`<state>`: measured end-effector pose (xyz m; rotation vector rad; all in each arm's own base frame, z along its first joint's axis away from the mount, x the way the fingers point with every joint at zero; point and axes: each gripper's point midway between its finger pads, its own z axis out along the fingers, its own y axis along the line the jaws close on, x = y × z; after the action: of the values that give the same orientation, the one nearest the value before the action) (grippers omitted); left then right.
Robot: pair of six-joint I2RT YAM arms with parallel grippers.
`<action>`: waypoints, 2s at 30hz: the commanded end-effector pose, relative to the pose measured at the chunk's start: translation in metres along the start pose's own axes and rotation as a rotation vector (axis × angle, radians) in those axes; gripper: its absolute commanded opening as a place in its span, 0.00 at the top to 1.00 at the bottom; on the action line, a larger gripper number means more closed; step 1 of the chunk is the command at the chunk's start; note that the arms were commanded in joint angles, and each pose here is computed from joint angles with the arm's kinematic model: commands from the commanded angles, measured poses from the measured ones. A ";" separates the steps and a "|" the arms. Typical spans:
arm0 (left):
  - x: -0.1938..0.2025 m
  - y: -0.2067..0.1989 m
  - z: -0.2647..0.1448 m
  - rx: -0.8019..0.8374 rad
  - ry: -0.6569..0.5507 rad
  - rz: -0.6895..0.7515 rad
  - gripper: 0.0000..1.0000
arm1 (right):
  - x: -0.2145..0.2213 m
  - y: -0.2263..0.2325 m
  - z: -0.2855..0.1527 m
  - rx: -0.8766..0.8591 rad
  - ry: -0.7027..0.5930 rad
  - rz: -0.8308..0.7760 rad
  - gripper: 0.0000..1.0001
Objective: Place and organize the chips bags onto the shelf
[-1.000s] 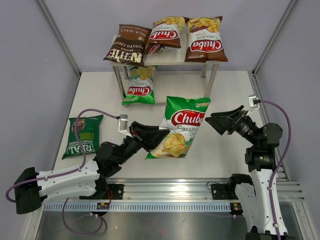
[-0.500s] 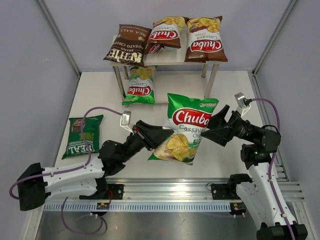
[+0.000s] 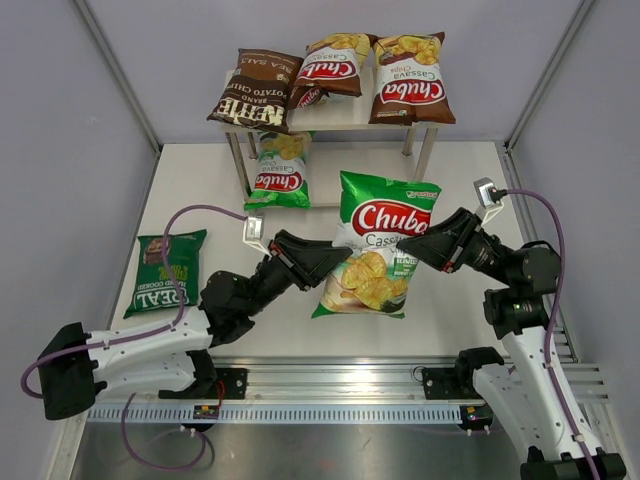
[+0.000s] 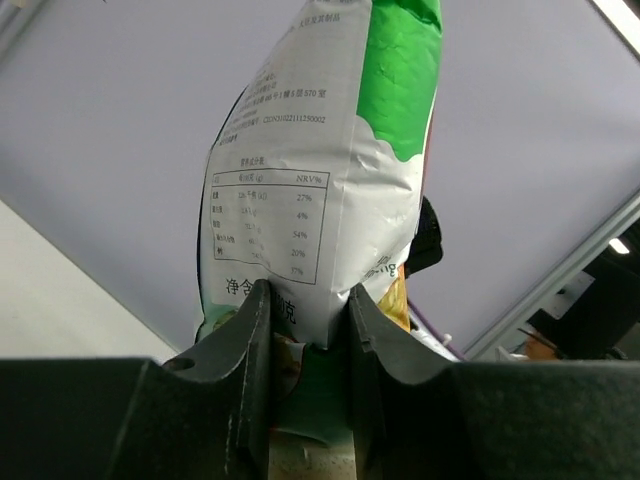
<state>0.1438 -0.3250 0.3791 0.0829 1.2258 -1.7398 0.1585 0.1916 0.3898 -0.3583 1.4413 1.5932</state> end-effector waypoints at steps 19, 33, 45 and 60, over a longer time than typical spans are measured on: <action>0.034 0.016 -0.014 -0.039 0.236 0.429 0.01 | -0.041 -0.010 -0.001 0.244 -0.208 0.133 0.82; 0.050 -0.007 -0.017 0.081 0.271 0.277 0.53 | -0.047 -0.008 -0.005 0.230 -0.274 0.128 0.81; 0.036 0.015 -0.031 -0.034 0.166 0.227 0.74 | -0.042 -0.017 -0.015 0.286 -0.308 0.098 0.81; 0.018 -0.009 -0.014 0.146 -0.066 0.064 0.01 | -0.055 -0.003 -0.045 0.161 -0.614 0.253 0.87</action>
<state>0.1287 -0.3393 0.3146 0.2226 1.2842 -1.6543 0.1837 0.1417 0.3846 0.3465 1.3144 1.5294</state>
